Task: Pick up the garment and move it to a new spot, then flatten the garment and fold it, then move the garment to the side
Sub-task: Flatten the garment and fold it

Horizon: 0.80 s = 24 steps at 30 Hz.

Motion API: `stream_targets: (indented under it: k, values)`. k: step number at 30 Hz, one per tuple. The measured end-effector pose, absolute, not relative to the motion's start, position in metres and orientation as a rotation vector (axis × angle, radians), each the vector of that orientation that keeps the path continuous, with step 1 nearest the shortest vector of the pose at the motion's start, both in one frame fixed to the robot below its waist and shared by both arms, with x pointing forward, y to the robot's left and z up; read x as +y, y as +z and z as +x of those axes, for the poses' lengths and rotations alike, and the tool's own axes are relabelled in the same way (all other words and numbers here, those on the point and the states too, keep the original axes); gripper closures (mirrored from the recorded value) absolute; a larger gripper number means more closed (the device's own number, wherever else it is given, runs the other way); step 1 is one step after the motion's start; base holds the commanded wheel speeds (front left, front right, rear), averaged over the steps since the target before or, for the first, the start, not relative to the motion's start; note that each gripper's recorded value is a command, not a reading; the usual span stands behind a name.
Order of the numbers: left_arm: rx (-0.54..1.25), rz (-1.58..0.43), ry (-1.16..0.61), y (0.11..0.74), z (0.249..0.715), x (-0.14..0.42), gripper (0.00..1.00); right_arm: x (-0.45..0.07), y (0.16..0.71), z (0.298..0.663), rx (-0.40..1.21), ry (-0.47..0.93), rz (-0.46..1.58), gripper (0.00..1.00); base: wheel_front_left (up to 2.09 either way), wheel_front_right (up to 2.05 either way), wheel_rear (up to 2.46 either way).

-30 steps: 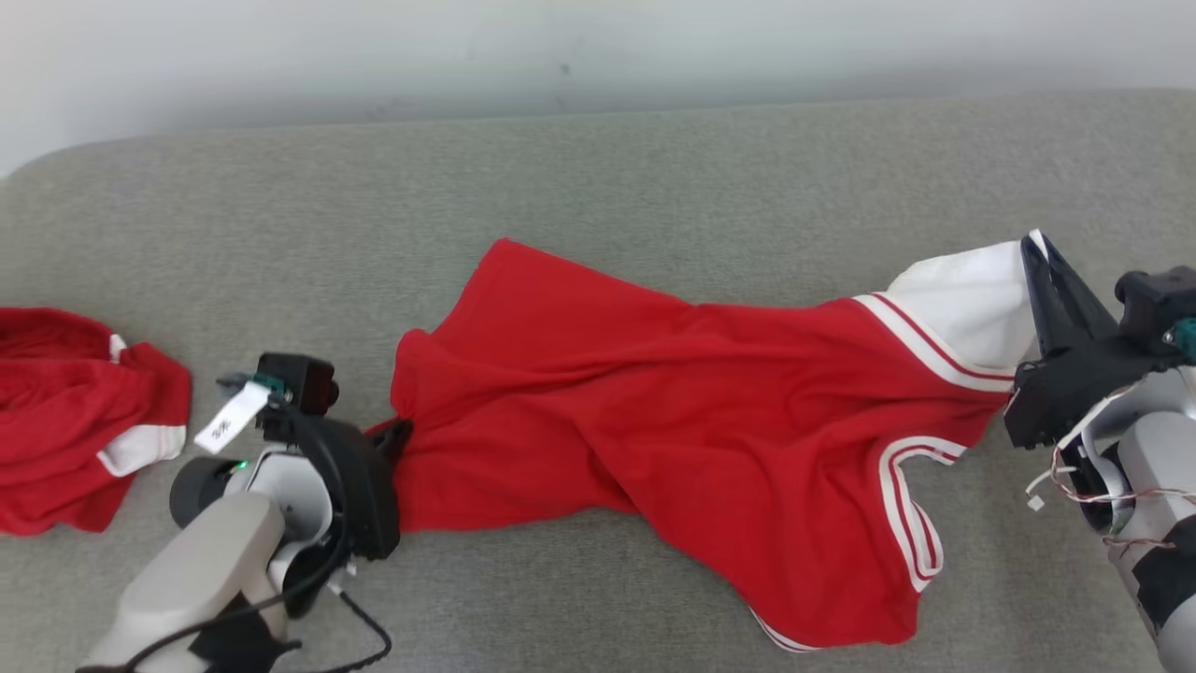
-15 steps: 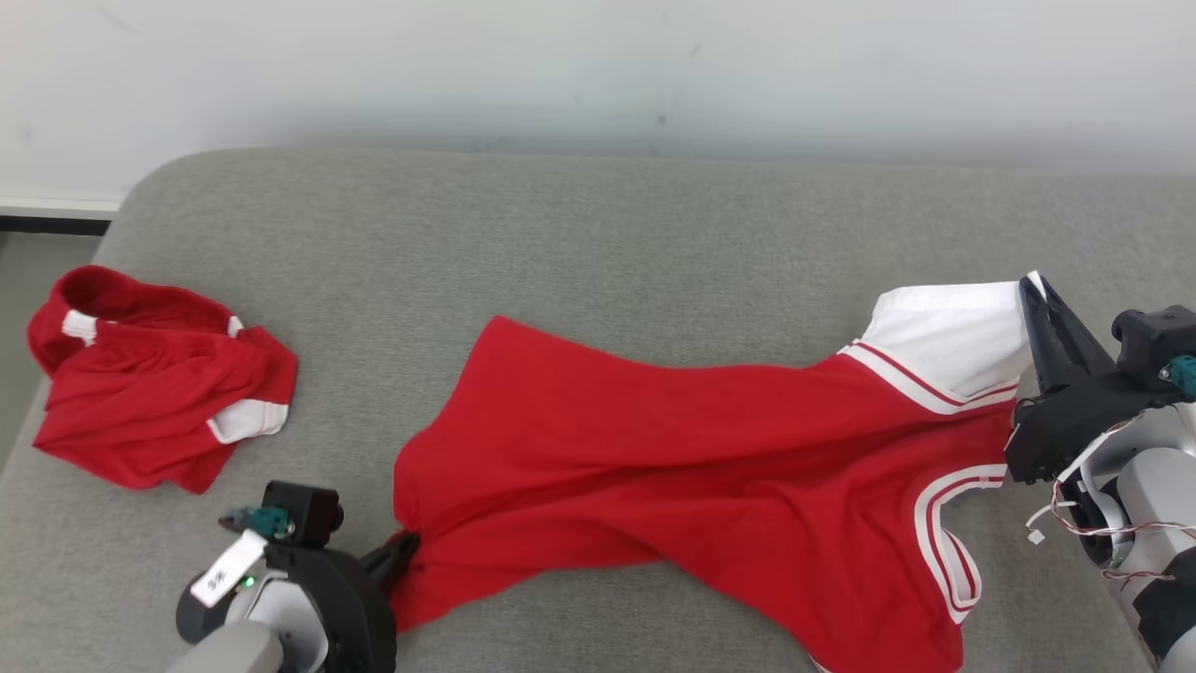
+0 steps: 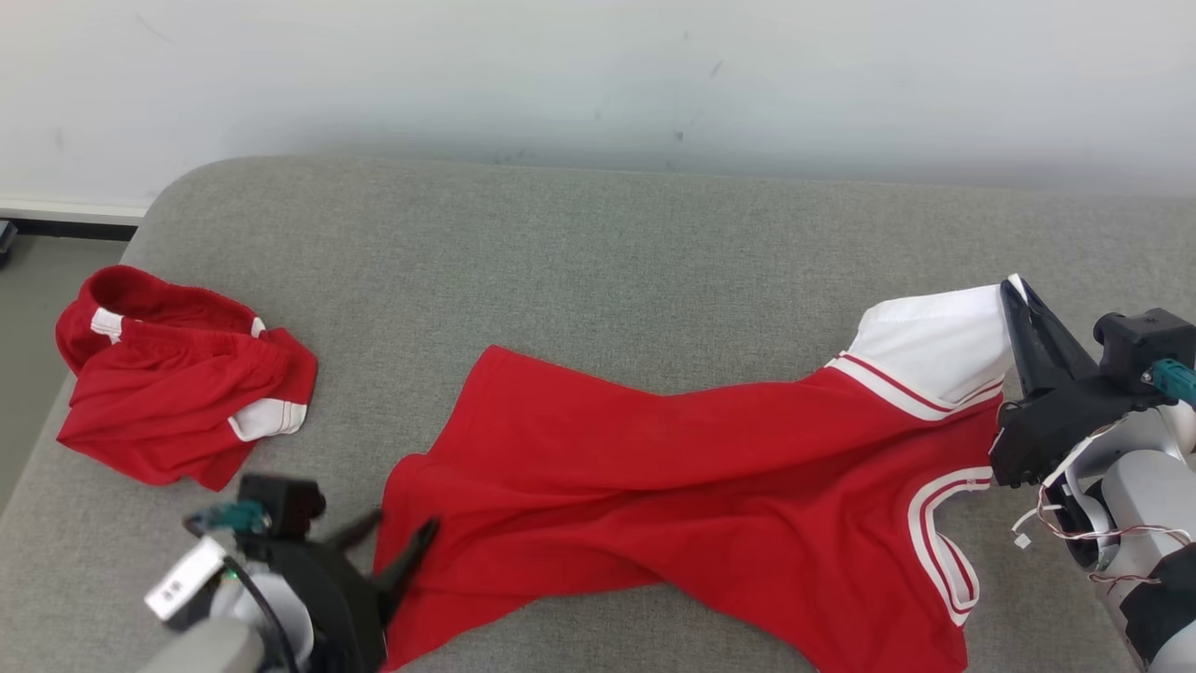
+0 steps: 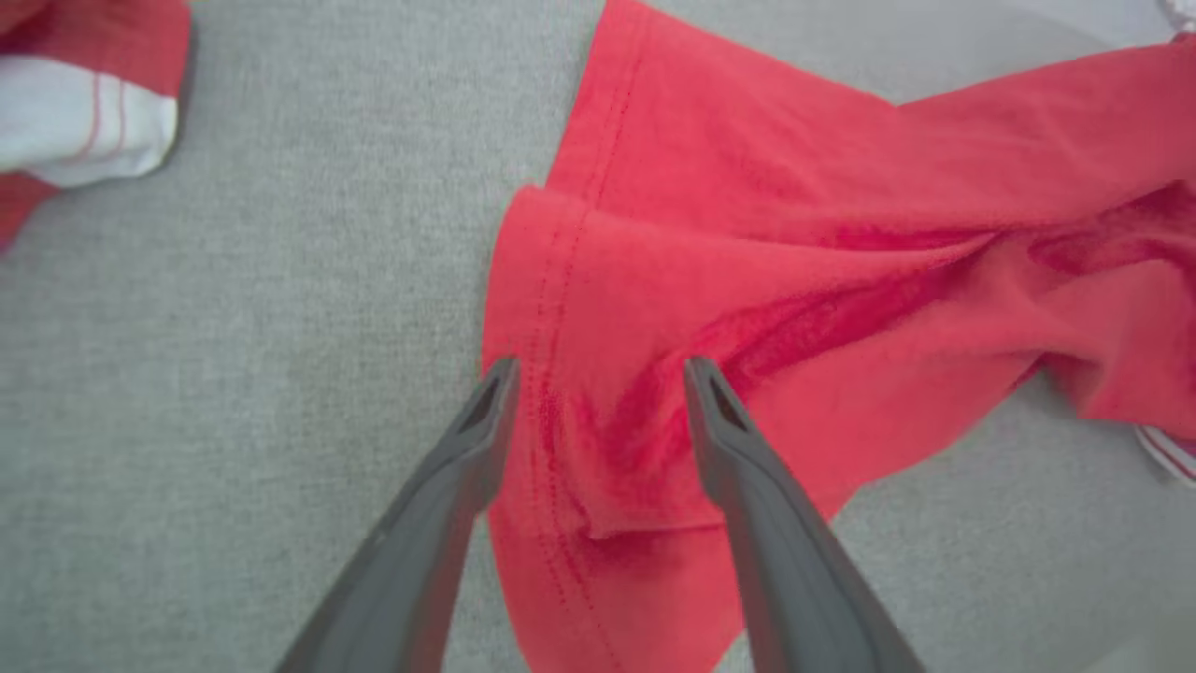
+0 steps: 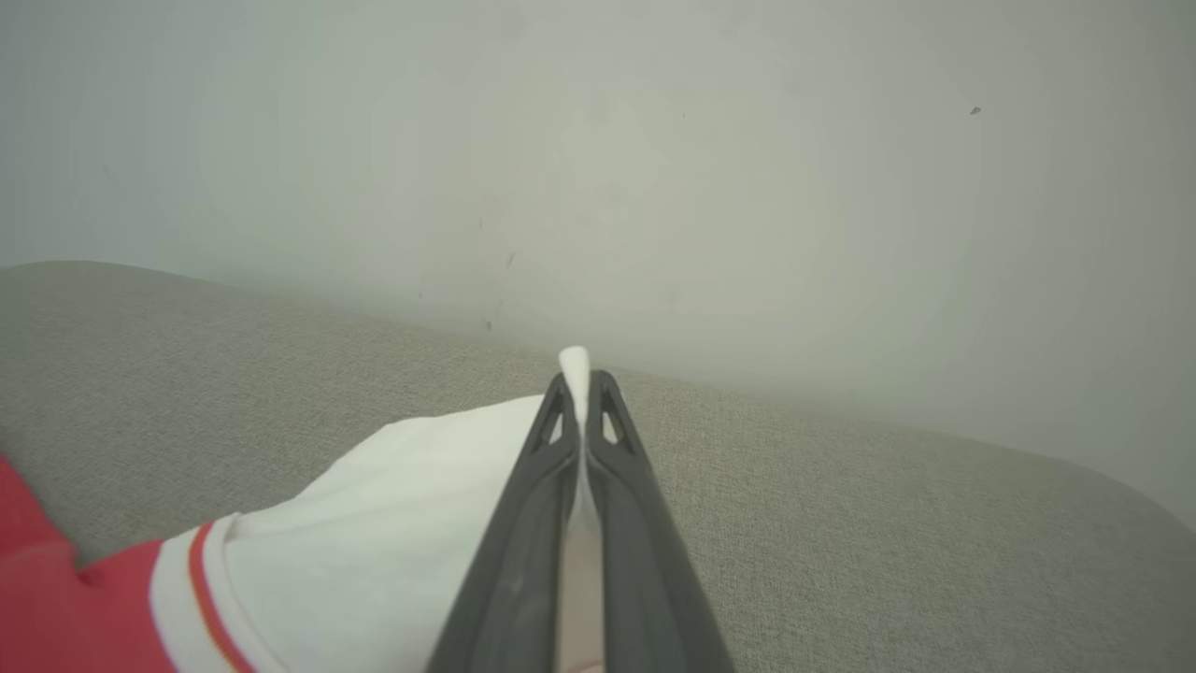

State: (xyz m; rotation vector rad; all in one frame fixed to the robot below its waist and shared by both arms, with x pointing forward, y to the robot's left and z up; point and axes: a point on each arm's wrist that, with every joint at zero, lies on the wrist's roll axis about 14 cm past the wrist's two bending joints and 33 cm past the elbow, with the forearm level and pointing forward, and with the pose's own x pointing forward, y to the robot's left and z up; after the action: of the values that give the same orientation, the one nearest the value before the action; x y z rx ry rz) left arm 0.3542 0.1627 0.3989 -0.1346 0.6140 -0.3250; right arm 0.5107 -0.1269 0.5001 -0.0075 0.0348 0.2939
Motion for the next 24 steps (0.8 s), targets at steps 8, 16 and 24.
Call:
stream_targets:
  k: [8,16,24]
  values:
    - [0.360,-0.084,-0.378,0.496,0.421,0.167,0.00,-0.123,0.499,0.510,0.042,0.305,-0.008,1.00,0.00,0.00,0.00]
    - [0.416,-0.105,-0.368,0.521,0.469,0.176,0.00,-0.099,0.515,0.520,0.017,0.354,0.014,1.00,0.00,0.00,0.00]
    - [0.649,-0.103,-0.369,0.473,0.486,0.168,0.00,-0.114,0.508,0.527,0.042,0.320,0.009,1.00,0.00,0.00,0.00]
